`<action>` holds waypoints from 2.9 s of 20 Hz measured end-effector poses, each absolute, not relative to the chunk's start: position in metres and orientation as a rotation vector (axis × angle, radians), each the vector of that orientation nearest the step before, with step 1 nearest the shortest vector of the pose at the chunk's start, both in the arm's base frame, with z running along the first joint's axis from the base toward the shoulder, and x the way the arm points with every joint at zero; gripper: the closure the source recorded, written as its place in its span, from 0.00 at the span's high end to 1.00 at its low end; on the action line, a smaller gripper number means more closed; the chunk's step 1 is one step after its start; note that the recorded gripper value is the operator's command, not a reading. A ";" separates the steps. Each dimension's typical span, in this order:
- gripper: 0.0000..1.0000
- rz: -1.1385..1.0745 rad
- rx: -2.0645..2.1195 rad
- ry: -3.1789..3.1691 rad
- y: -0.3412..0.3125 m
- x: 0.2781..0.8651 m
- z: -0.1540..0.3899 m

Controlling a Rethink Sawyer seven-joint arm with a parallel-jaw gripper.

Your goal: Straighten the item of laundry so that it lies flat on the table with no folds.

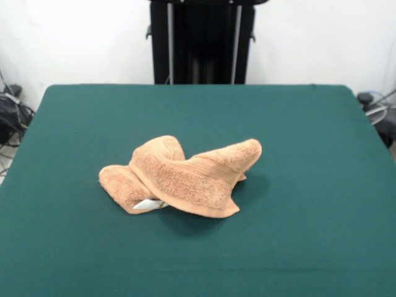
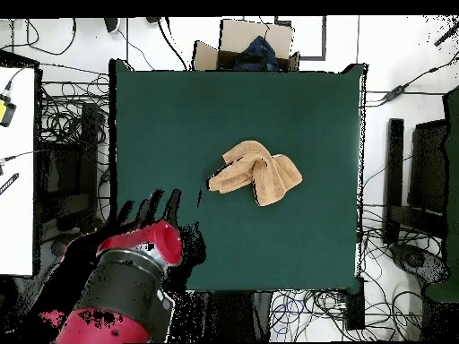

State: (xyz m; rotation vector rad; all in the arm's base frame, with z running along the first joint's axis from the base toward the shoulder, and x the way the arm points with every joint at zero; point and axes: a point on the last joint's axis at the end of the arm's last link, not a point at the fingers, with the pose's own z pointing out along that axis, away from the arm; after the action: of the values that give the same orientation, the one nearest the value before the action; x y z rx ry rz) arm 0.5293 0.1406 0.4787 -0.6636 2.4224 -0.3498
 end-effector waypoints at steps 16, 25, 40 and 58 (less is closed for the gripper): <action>1.00 -0.251 -0.743 2.490 0.167 0.526 0.391; 1.00 -0.228 -0.757 2.525 0.166 0.517 0.355; 1.00 -0.178 -0.924 2.600 0.198 0.498 0.284; 1.00 -0.235 -1.271 2.990 0.223 0.406 0.246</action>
State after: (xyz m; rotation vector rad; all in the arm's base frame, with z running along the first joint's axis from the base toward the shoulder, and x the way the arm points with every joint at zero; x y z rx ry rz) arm 0.4057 0.2227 0.2455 -1.2712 2.9895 -0.2349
